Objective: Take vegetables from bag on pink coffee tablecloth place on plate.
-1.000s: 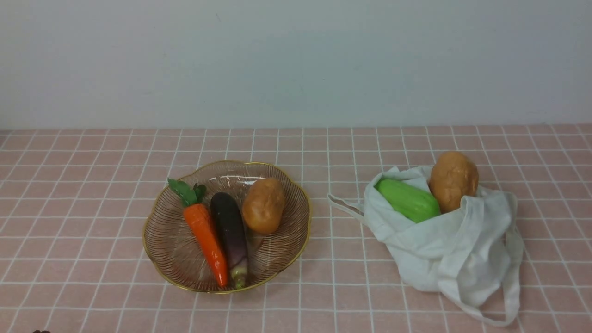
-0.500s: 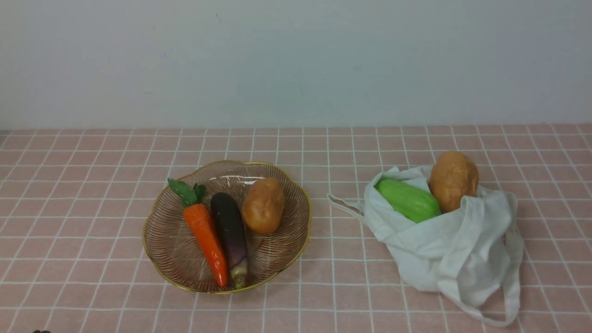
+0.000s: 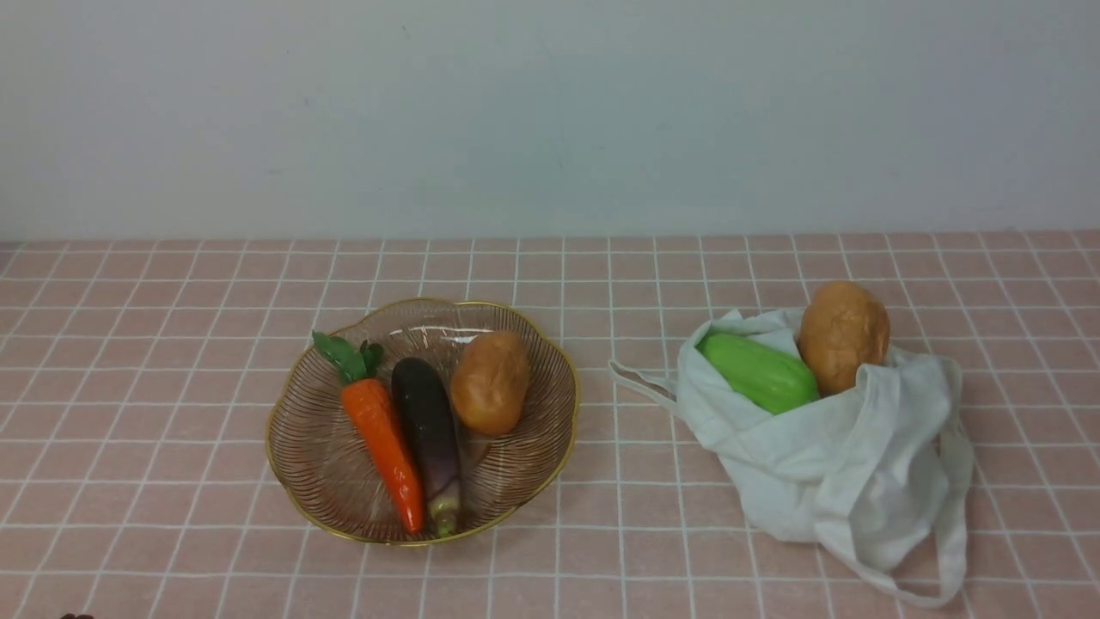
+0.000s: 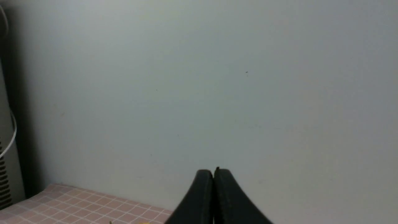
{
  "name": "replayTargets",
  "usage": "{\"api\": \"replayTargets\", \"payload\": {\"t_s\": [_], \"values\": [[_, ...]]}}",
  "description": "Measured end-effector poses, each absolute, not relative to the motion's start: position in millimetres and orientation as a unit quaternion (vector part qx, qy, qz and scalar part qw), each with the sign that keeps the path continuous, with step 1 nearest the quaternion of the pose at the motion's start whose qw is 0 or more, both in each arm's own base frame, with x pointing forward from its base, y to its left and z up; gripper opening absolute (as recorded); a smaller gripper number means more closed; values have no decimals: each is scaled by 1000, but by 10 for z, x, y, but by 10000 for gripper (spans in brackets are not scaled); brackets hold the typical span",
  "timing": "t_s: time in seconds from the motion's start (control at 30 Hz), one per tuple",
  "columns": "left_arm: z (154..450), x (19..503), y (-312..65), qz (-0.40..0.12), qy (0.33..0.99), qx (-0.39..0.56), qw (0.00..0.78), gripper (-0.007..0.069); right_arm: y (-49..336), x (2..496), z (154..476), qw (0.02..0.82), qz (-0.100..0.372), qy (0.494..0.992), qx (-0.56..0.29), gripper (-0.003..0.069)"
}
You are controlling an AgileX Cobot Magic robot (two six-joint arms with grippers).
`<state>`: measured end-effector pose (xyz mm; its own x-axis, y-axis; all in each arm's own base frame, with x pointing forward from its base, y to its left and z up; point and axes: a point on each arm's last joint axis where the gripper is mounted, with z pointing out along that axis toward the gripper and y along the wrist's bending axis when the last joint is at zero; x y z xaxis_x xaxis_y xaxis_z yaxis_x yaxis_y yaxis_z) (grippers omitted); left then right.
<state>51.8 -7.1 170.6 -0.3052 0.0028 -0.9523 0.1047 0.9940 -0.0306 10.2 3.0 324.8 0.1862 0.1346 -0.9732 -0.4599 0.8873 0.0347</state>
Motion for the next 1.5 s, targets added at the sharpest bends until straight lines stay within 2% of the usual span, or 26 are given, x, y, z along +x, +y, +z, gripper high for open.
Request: {"api": "replayTargets", "payload": {"t_s": [0.2,0.27,0.33,0.4,0.53,0.67,1.5], "values": [[1706,518,-71,-43,807,33,588,-6,92,227,2980,739,165,638,-139,-10],[1706,518,-71,-43,807,33,588,-6,102,352,2675,716,112,681,-105,-10],[1706,518,-71,-43,807,33,588,-6,96,398,2544,705,93,698,-89,-10],[1706,518,-71,-43,807,33,588,-6,50,497,2171,671,39,740,-40,-10],[1706,518,-71,-43,807,33,588,-6,-14,542,1811,628,-1,778,11,-10],[1706,518,-71,-43,807,33,588,-6,-39,541,1808,628,-16,778,29,-10],[1706,518,-71,-43,807,33,588,-6,-40,541,1808,628,-12,777,37,-10]]}}
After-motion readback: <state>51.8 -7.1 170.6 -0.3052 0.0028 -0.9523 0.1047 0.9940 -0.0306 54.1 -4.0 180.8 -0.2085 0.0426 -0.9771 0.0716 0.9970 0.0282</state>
